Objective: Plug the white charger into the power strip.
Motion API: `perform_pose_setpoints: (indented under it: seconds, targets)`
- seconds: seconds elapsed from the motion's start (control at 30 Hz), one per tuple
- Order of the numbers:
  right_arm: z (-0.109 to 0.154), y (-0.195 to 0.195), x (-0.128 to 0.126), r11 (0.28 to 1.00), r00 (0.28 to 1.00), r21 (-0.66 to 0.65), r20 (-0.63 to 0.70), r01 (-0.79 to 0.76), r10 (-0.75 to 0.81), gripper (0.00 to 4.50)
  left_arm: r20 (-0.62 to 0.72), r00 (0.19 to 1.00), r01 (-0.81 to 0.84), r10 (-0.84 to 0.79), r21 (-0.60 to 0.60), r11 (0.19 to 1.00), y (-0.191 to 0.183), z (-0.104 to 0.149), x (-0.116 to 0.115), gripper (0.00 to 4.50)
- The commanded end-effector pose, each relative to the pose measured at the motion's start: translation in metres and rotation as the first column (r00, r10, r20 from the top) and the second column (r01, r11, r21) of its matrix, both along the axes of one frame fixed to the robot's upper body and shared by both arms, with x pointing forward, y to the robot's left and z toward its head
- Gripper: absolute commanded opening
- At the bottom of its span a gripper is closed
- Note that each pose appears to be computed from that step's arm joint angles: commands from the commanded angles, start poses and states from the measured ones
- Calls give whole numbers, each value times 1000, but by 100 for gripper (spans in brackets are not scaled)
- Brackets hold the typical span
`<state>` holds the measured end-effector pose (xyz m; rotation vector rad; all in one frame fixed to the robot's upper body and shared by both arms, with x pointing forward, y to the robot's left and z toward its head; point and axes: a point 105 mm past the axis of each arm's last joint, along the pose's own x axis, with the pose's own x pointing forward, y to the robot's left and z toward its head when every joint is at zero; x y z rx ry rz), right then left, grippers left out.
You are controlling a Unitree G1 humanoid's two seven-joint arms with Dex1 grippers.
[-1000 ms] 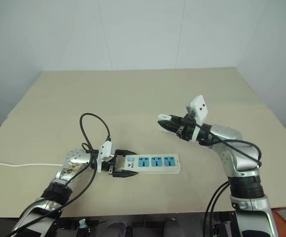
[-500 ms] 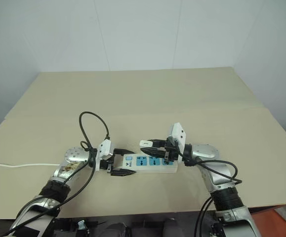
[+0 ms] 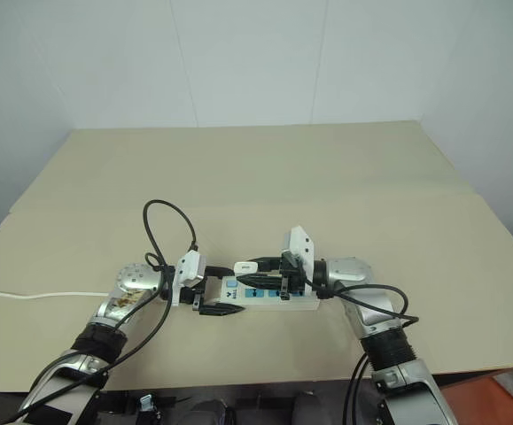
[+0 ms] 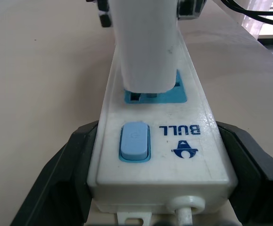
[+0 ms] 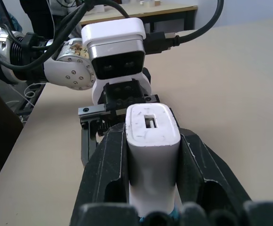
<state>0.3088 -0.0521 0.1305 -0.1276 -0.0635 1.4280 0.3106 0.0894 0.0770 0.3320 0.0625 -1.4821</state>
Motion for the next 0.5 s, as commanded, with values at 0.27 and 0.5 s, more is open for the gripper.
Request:
perform_pose_setpoints:
  seconds: [0.27, 0.5]
  targets:
    - [13, -6, 7, 1000, 998, 14, 60, 15, -16, 111, -40, 999, 0, 2, 41, 999, 1, -12, -6, 329]
    - [11, -9, 2, 1000, 999, 9, 53, 6, -6, 111, -39, 999, 1, 1, 42, 999, 0, -12, -5, 329]
